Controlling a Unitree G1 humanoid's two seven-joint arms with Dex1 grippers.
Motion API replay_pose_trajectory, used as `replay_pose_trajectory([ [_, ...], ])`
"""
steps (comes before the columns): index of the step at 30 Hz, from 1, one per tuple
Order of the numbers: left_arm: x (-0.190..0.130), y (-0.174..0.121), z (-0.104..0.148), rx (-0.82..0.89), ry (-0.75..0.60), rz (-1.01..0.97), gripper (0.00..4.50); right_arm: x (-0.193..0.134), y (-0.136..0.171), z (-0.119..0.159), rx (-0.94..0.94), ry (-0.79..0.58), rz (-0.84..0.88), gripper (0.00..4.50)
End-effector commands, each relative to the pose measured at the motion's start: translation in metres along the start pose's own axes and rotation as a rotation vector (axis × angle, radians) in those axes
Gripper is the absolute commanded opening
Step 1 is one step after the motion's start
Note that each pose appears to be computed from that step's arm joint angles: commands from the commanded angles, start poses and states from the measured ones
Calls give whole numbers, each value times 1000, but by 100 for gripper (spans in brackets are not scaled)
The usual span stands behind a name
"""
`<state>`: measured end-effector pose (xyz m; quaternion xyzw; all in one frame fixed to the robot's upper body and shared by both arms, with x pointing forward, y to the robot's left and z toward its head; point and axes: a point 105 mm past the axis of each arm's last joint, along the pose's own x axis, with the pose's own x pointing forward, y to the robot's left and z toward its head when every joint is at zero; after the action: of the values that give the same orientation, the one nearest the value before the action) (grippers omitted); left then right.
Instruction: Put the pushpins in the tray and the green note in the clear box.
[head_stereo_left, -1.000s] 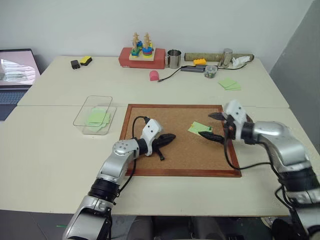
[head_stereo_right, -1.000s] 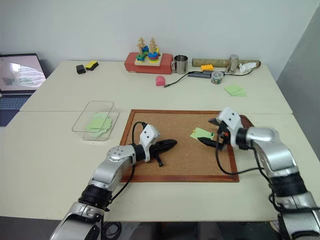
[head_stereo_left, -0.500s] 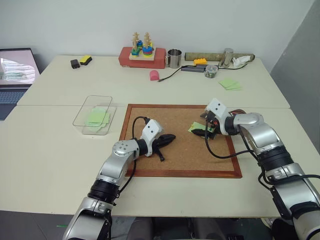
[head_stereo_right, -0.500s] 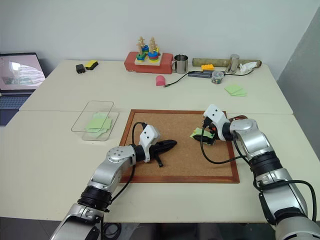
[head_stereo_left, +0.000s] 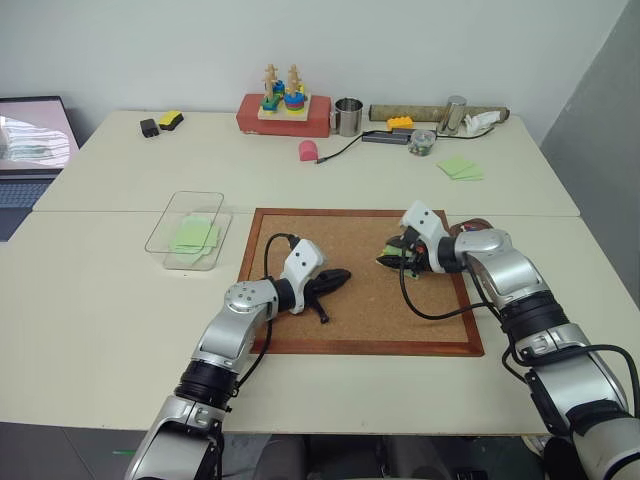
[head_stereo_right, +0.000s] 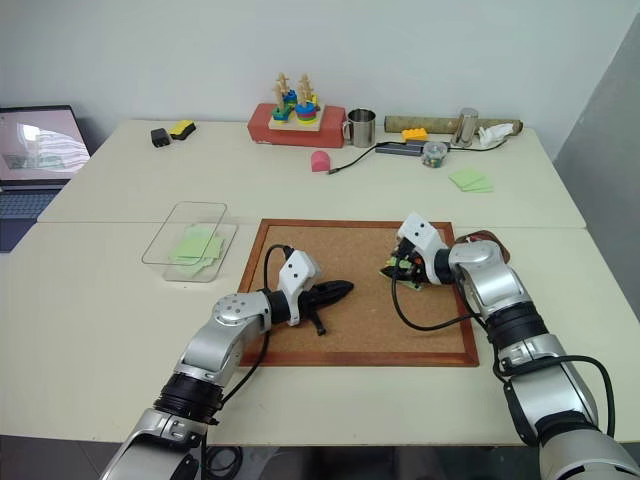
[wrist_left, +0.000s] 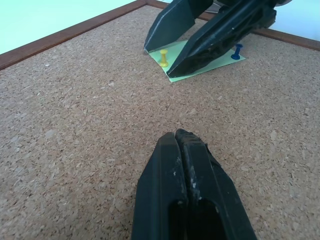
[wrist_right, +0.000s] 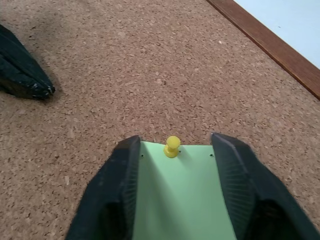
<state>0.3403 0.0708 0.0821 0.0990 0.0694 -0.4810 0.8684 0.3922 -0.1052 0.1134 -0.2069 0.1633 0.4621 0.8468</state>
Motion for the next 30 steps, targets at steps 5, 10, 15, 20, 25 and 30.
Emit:
replay_pose_trajectory([
  [5, -1, -7, -13, -23, 47, -23, 0, -4, -3, 15, -43, -35, 3, 42],
  [10, -2, -7, -15, -25, 52, -24, 0, -5, -3, 15, -45, -37, 8, 3],
  [15, -2, -7, -18, -29, 64, -19, 0, -6, -1, 20, -54, -56, 17, 3],
  [20, -1, -7, -22, -41, 80, -14, 0, -13, -1, 33, -37, -111, 26, 3],
  [25, 0, -10, -24, -48, 82, -15, 0, -20, 1, 37, -11, -130, 40, 3],
  [30, 1, -11, -25, -50, 87, -17, 0, -26, 2, 39, 9, -144, 49, 3],
])
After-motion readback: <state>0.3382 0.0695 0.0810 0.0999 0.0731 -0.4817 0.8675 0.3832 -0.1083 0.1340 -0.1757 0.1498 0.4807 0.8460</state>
